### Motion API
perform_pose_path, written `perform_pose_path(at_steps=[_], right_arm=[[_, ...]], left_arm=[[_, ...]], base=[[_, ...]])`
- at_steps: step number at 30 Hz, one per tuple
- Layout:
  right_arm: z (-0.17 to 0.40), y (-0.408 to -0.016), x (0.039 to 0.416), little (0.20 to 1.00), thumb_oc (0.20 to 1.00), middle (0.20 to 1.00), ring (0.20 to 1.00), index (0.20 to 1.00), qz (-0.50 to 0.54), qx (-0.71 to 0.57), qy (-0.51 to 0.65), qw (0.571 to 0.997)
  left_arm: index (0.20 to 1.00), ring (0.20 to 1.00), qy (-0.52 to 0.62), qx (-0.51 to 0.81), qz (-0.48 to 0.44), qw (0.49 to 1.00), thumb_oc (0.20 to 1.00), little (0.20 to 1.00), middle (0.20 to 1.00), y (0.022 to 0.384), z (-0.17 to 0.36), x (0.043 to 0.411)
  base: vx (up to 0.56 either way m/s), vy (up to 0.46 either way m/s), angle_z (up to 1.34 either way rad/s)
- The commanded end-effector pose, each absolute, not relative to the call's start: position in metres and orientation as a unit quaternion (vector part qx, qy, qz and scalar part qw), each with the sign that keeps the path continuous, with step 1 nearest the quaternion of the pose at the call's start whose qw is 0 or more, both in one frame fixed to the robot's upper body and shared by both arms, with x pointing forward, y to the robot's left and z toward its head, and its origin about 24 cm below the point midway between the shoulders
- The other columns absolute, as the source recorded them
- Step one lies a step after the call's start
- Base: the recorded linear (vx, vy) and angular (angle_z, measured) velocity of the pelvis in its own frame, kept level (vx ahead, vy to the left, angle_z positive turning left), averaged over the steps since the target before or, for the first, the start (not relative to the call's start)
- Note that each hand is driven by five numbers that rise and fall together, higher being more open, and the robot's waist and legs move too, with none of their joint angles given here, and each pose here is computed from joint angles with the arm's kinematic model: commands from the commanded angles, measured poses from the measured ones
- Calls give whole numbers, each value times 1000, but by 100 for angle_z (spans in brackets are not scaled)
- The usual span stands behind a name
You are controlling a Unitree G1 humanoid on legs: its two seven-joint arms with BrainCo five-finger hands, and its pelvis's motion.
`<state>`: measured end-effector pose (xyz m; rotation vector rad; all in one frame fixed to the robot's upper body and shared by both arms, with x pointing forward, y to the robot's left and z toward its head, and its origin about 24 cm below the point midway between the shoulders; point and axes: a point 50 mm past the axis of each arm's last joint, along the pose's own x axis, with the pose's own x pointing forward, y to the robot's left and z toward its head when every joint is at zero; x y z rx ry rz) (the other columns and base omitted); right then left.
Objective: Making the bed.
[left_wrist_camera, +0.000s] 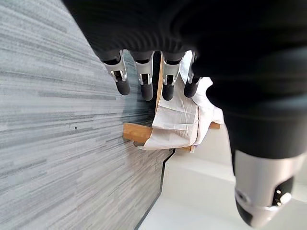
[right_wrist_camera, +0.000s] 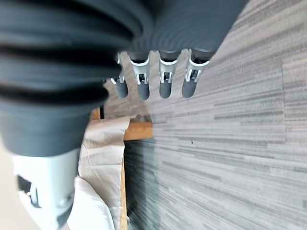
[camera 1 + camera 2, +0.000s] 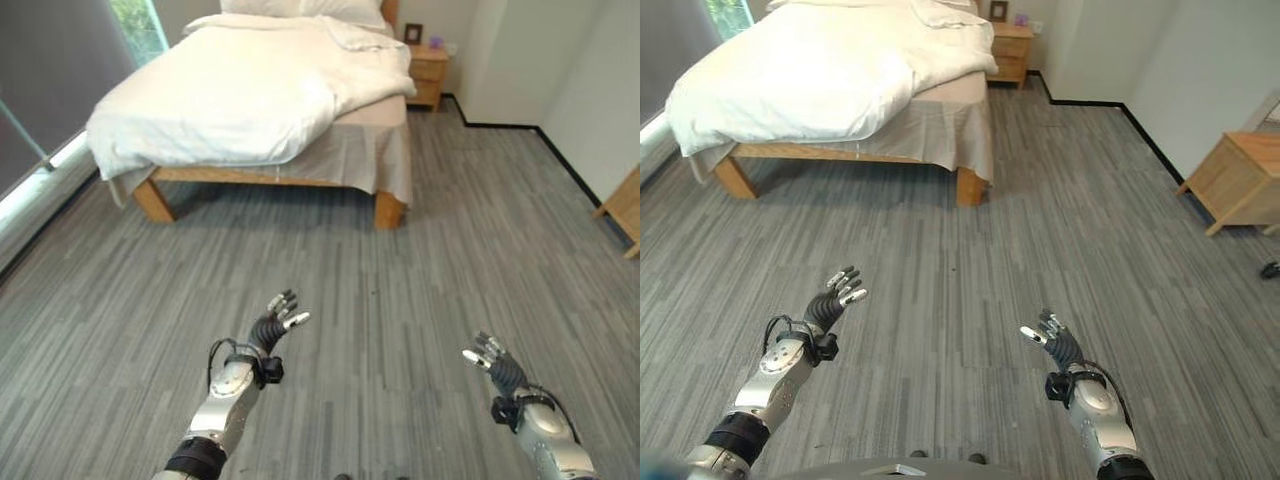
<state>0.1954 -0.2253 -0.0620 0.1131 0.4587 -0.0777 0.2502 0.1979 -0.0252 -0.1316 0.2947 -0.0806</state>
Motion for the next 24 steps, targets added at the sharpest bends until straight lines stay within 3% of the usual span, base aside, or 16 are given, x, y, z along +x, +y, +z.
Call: perform_pose_path(at_steps=[1, 14, 24], right_arm=[[-43, -214, 221, 1000, 1000, 1000, 1000, 1000, -6, 44, 166, 985], [-9, -173, 256, 1000, 1000, 1000, 1000, 1000, 70, 75, 84, 991], [-10, -178, 241, 1000, 1000, 1000, 1000, 1000, 68, 97, 88, 989]], left_arm=[[1000, 1000, 114, -49, -39, 992, 1000, 1000, 1000, 202, -13, 267], [1000, 1000, 90, -53, -4, 994, 1000, 1000, 1000, 218, -6, 258], [1000, 1000, 114, -25, -29, 993, 1000, 1000, 1000, 204, -16, 265]], base=[[33, 32, -6], [47, 108, -7], [515, -157, 73]])
